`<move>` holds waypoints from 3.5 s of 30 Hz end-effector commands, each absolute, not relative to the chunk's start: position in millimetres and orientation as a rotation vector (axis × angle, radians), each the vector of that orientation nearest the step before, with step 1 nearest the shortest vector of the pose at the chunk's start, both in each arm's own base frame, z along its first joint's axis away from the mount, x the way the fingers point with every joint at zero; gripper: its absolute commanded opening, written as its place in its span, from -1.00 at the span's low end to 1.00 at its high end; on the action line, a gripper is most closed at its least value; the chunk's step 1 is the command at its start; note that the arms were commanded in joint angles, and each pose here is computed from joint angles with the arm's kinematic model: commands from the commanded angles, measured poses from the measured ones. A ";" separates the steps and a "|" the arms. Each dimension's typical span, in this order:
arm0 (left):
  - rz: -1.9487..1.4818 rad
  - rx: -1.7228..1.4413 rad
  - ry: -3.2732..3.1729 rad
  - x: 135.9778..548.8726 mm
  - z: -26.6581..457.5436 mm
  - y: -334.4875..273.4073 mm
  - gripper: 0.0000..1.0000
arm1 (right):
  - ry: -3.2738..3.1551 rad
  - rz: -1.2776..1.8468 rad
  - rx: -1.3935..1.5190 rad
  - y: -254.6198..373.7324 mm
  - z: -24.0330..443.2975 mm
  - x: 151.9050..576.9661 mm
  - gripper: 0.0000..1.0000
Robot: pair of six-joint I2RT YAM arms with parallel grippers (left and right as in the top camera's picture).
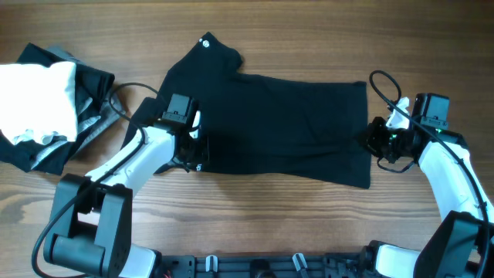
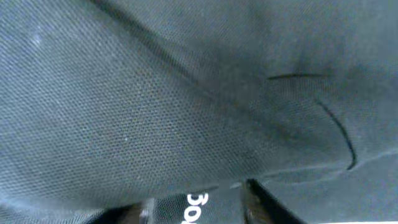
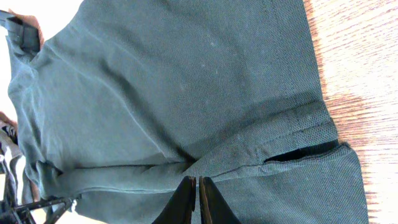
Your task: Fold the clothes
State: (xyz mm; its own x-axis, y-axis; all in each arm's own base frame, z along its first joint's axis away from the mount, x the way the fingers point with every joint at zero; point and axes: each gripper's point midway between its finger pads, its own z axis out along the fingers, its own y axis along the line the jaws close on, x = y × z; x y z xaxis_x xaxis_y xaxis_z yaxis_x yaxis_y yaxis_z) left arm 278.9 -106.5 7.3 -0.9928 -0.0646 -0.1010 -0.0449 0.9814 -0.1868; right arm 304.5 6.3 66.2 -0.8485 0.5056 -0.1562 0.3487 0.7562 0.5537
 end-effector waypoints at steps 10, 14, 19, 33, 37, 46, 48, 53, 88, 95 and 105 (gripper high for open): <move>-0.280 -0.069 2.983 288.1 29.2 -108.2 -0.92 | 2.643 0.755 0.617 7.8 72.7 306.8 -0.85; -0.310 -0.059 2.899 306.9 44.2 -113.6 -0.92 | 2.643 0.755 0.616 7.8 72.7 306.9 -0.85; -0.233 -0.072 2.944 297.3 39.6 -103.6 -0.78 | 2.650 0.757 0.621 8.3 72.1 305.3 -0.85; -0.178 -0.486 2.913 304.4 43.5 -6.6 -0.08 | 2.653 0.758 0.624 8.5 71.8 304.5 -0.84; -0.237 -0.457 2.925 306.5 37.8 -8.4 -0.23 | 2.653 0.758 0.624 8.5 71.8 304.5 -0.84; -0.231 -0.460 2.965 306.6 17.2 -8.4 -0.36 | 2.659 0.760 0.628 8.9 71.3 303.0 -0.84; -0.231 -0.462 2.975 305.8 14.2 -8.6 -0.35 | 2.660 0.760 0.628 9.0 71.2 302.7 -0.84; -0.236 -0.455 2.970 309.5 10.3 -9.0 -0.44 | 2.663 0.761 0.630 9.2 71.0 302.1 -0.85; -0.470 -0.536 2.532 412.6 103.0 -23.0 -0.92 | 2.712 0.493 0.775 -21.4 54.2 293.7 -0.41; -0.470 -0.537 2.583 410.6 85.2 -28.4 -0.92 | 2.703 0.492 0.765 -23.3 41.6 300.9 -0.19; -0.473 -0.522 2.589 410.5 83.9 -33.0 -0.47 | 2.761 0.538 0.715 -17.5 21.3 300.7 -0.91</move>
